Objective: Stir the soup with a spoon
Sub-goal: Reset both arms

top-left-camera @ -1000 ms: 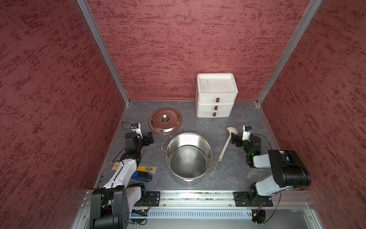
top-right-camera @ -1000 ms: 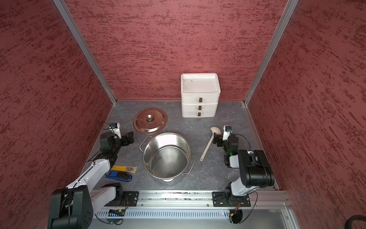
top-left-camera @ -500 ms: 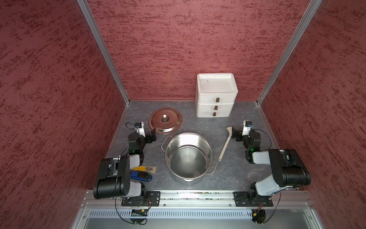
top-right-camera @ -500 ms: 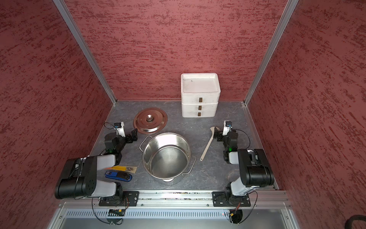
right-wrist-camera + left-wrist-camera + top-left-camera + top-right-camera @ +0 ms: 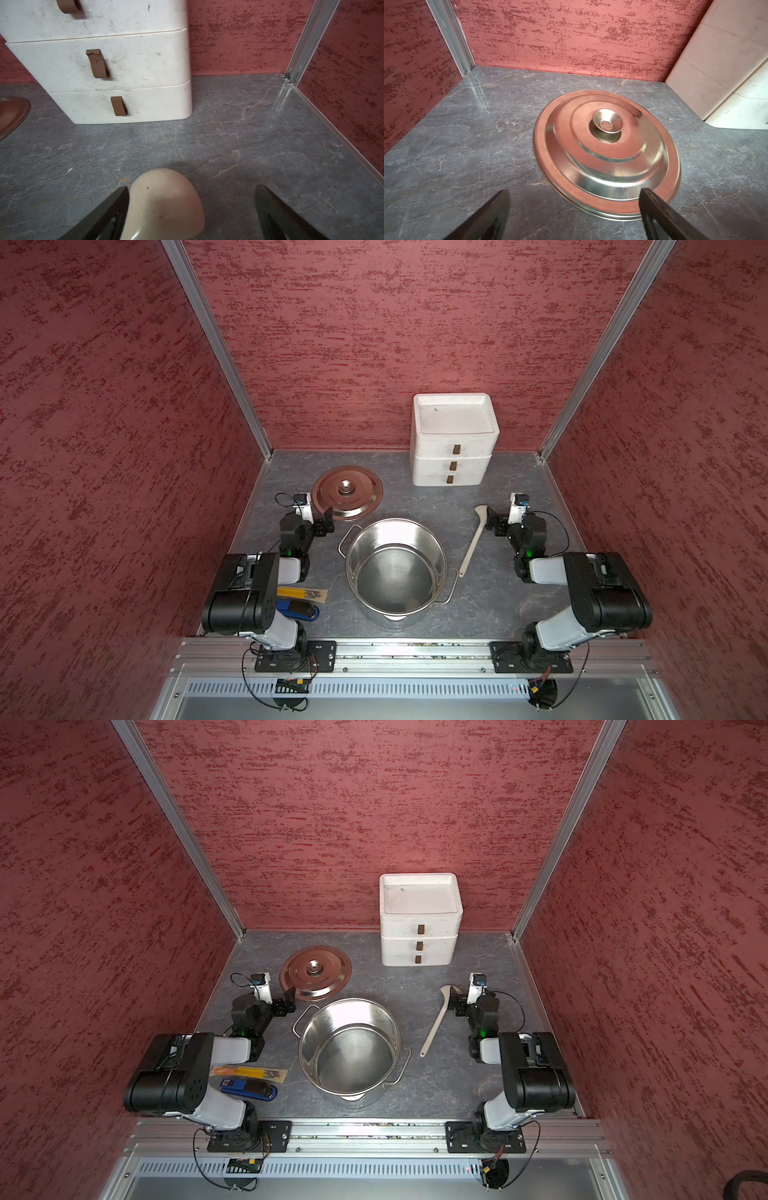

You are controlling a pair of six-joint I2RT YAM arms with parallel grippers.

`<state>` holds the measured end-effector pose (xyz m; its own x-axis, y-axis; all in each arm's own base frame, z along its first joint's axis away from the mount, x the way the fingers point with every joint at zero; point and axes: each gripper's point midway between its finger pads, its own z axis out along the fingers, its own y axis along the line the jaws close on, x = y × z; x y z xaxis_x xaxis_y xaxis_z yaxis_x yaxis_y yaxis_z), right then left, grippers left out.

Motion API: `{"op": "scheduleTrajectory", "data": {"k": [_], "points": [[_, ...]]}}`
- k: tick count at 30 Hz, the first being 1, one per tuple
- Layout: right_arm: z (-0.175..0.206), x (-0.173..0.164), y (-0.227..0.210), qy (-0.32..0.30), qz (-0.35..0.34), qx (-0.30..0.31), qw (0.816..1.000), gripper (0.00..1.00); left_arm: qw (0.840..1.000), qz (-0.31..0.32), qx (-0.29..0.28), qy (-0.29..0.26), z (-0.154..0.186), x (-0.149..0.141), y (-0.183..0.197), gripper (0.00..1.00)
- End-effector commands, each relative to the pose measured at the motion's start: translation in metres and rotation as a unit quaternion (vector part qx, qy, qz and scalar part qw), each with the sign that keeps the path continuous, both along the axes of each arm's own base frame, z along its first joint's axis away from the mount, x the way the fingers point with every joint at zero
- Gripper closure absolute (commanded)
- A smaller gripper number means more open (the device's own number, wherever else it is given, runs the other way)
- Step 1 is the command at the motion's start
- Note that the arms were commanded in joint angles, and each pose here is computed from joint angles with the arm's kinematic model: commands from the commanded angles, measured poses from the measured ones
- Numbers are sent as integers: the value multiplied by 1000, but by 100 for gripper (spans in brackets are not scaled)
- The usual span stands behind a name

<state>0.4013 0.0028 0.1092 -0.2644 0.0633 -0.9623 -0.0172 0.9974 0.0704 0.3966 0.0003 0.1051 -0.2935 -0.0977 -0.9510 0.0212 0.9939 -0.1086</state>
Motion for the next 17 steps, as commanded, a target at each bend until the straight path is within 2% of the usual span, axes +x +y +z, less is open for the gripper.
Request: {"op": "scheduleTrajectory", "data": {"k": [1, 13, 17], "points": [[7, 3, -2, -10, -7, -8, 1000, 2, 1000, 8, 13, -19, 11, 5, 2, 0], [8, 3, -1, -11, -7, -8, 1000, 2, 1000, 0, -3, -16, 11, 5, 5, 0], [7, 2, -1, -11, -6, -8, 1000, 2, 1000, 4, 9, -18, 11, 5, 3, 0]]}}
